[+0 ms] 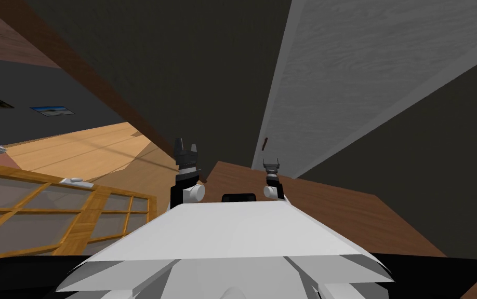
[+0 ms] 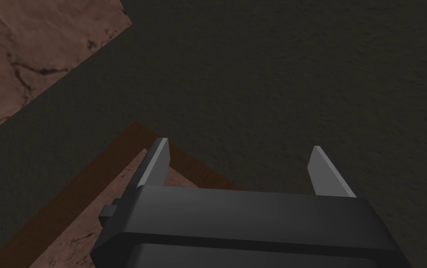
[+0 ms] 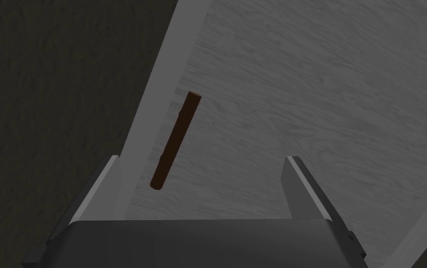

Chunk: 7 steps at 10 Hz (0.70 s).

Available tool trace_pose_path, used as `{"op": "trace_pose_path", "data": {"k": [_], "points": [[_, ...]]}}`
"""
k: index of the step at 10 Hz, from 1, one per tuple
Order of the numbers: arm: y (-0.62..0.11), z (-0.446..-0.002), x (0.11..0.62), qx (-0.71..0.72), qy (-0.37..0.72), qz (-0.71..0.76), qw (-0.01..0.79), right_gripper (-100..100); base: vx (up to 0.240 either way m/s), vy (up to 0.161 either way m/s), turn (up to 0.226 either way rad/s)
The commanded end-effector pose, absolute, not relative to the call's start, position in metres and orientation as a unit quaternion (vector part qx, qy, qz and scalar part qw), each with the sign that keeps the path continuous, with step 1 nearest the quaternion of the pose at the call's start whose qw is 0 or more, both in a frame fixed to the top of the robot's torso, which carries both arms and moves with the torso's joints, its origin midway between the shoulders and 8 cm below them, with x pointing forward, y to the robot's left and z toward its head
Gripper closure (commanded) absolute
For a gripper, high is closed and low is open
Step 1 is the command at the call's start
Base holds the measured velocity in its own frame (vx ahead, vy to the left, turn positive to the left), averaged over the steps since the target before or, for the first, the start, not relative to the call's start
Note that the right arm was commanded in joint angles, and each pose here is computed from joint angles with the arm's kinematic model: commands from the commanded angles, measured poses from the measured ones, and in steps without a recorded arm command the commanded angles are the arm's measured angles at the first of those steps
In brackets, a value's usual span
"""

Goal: Pull the door open

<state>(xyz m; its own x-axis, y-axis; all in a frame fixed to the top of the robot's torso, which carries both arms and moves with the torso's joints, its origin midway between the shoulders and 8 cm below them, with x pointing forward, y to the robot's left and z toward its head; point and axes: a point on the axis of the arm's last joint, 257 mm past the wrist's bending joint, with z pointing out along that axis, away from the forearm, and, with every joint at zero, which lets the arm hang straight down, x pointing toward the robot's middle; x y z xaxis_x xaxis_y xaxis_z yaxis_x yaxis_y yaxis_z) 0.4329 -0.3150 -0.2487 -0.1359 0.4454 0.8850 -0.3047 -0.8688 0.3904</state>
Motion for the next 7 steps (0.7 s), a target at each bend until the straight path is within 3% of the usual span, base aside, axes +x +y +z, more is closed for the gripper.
{"op": "trace_pose_path", "data": {"k": [1,7], "points": [[-0.317,-0.259,0.433,0.617,0.044,0.749,0.238,-100,0.090,-0.029,0.061],[-0.332,-0.302,0.429,0.647,-0.011,0.736,0.198,-100,0.103,-0.035,0.069]]}}
